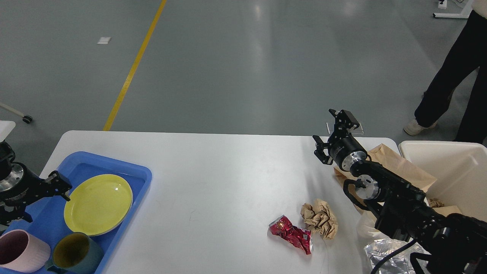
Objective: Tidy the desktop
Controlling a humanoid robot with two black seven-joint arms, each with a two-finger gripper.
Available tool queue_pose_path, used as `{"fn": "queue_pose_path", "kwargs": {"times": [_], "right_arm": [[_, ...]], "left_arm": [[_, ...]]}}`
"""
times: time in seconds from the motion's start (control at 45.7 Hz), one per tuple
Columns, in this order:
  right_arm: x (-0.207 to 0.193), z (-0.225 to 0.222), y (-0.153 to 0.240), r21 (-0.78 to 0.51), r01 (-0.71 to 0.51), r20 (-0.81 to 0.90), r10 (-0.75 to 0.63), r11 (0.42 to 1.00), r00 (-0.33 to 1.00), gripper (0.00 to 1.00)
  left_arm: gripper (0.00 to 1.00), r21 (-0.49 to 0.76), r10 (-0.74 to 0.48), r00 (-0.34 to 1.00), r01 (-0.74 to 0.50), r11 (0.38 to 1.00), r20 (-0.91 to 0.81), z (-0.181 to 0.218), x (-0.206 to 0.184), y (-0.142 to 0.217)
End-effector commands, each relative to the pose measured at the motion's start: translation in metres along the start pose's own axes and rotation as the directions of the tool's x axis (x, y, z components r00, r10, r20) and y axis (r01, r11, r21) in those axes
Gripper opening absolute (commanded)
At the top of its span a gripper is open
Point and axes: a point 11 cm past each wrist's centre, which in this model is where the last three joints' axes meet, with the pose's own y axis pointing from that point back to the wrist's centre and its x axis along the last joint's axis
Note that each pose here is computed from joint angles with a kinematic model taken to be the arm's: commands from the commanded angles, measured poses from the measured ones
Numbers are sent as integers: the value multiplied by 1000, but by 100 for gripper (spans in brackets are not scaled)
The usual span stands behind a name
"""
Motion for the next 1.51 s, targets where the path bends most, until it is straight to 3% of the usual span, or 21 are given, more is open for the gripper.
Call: {"fn": "queue_pose_path", "kwargs": {"times": [0.0,0.219,0.438,0.613,0.744,0.941,1.247,1.335,1.488], "right_arm": [[0,0,0,0,0,0,0,1000,1000,100],[0,0,0,0,0,0,0,1000,1000,100],[0,0,0,0,0,0,0,1000,1000,100],[0,1,0,-1,-1,0,1,1000,1000,100],[0,0,0,0,0,0,0,1000,1000,100],[0,0,0,0,0,0,0,1000,1000,100],[0,0,0,0,0,0,0,1000,1000,100],[0,0,0,0,0,0,0,1000,1000,100],[0,0,0,0,0,0,0,1000,1000,100]], "left_arm": [[96,-12,-71,997,71,997,8,7,-5,9],[96,-50,-16,998,19,999,57,33,12,45],[96,-179,77,993,-60,982,88,79,29,97],[96,-352,186,978,-140,925,100,128,40,167],[96,-450,228,969,-163,878,95,151,42,198],[96,-653,310,949,-200,730,55,190,45,263],[96,-814,393,916,-290,504,-83,196,63,332],[96,-819,390,917,-285,497,-83,195,64,332],[96,-767,418,908,-288,573,-28,199,62,314]]}}
